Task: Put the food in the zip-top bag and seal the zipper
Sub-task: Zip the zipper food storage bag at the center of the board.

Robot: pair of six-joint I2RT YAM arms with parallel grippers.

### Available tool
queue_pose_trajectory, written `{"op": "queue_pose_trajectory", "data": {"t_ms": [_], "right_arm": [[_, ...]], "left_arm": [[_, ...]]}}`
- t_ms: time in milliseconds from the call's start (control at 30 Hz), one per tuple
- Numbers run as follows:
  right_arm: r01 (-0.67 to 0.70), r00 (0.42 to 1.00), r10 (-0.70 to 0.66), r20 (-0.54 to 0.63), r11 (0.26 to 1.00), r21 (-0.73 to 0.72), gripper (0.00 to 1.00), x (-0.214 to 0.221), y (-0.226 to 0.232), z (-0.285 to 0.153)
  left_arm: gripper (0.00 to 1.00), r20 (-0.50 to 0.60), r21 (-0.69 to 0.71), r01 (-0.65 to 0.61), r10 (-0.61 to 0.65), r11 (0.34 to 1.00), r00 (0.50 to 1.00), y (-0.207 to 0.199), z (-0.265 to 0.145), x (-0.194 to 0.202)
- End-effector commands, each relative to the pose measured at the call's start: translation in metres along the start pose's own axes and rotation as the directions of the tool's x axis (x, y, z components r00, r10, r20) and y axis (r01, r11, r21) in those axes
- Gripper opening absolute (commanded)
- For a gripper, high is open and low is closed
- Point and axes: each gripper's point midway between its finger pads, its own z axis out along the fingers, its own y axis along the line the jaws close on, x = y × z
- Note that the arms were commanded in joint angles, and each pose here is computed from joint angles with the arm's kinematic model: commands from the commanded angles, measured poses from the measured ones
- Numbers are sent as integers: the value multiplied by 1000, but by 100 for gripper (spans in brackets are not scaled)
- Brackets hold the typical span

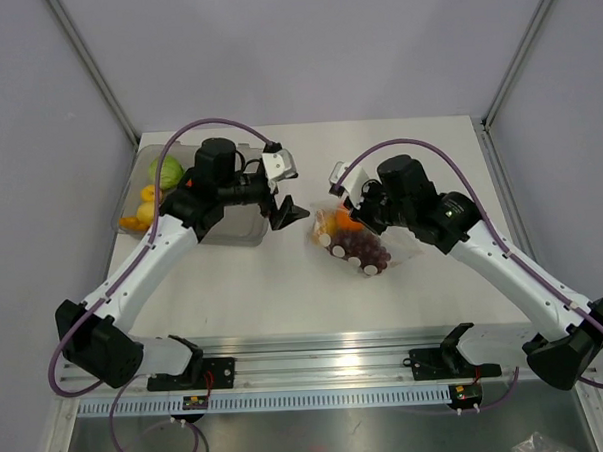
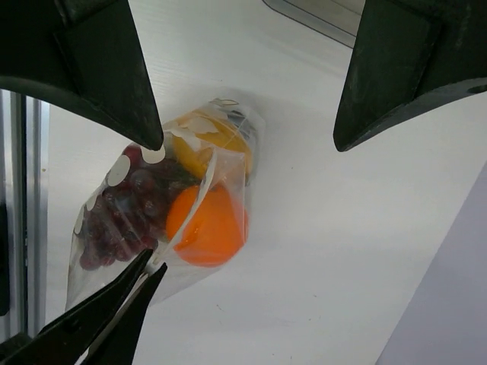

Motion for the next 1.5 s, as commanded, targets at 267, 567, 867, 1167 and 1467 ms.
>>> {"op": "queue_pose_trajectory", "data": {"t_ms": [267,567,867,1167,1467], "right_arm": [[53,988,-52,144,999,-6,0,-43,-6,-20],[43,989,-39,145,999,-24,0,-41,-2,-17],[43,988,-38,149,999,-29,0,-42,-2,-14],[42,988,-39,147,999,-15,0,-34,-2,-10],[-5,986,11,167,1000,-31,0,-9,11,-13]], "left_arm": [[89,-102,-33,-289,284,957,953,-9,30,-9],[68,-74,102,-293,301,951,951,-42,51,-3],[35,-60,159,-247,259,956,964,-52,62,3],[0,3,120,-223,225,967,974,-54,59,-2],[0,55,7,-29,29,1000,998,-32,48,8]]}}
